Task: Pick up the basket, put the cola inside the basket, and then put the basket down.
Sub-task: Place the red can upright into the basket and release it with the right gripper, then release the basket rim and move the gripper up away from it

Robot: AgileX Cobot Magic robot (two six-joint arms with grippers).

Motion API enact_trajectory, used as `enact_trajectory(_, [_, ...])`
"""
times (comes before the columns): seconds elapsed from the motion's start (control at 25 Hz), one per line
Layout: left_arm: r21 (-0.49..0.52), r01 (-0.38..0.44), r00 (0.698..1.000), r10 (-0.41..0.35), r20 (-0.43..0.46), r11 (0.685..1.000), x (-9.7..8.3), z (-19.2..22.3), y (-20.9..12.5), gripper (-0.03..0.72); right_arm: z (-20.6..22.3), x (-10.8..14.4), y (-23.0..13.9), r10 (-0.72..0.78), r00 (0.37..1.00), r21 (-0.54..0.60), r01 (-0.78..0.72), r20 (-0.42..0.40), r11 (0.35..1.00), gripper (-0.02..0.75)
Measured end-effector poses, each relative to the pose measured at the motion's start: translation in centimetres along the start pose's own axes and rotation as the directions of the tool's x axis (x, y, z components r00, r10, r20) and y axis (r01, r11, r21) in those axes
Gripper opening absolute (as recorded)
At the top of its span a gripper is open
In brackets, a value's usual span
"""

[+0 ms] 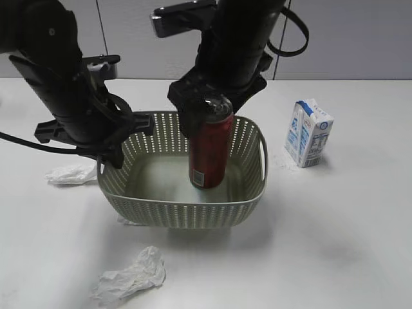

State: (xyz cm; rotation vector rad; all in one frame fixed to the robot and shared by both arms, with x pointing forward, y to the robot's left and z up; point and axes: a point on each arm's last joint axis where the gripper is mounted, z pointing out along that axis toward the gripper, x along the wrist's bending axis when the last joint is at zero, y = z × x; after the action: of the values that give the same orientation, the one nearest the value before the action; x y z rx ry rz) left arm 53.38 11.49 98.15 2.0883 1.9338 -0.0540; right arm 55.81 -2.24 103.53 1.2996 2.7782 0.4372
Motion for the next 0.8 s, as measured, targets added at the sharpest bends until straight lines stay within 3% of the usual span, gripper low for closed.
enact_trajectory(0.12, [-0.001,0.0,1.0,0.0,0.0,1.0,0.0,0.0,0.0,0.003,-1.7,0.2,0.7,-0.006,1.0,-0.02,0.006,-0.004,1.0,0.65])
enact_trajectory(0.4, [0.003,-0.002,1.0,0.002,0.0,1.0,0.0,0.0,0.0,0.003,-7.9,-0.3,2.9,-0.005,1.0,-0.223,0.01,0.022,0.975,0.638])
enact_trajectory(0.52, [0.011,-0.001,1.0,0.001,-0.002,1.0,0.0,0.0,-0.1,0.003,-9.7,-2.9,2.6,0.053,0.998,-0.265,-0.038,0.046,0.963,0.624])
enact_trajectory(0.8, [0.03,-0.002,1.0,0.002,-0.009,1.0,0.1,0.0,-0.3,0.003,-13.7,-12.4,-0.8,0.287,0.95,-0.326,-0.235,0.122,0.916,0.589])
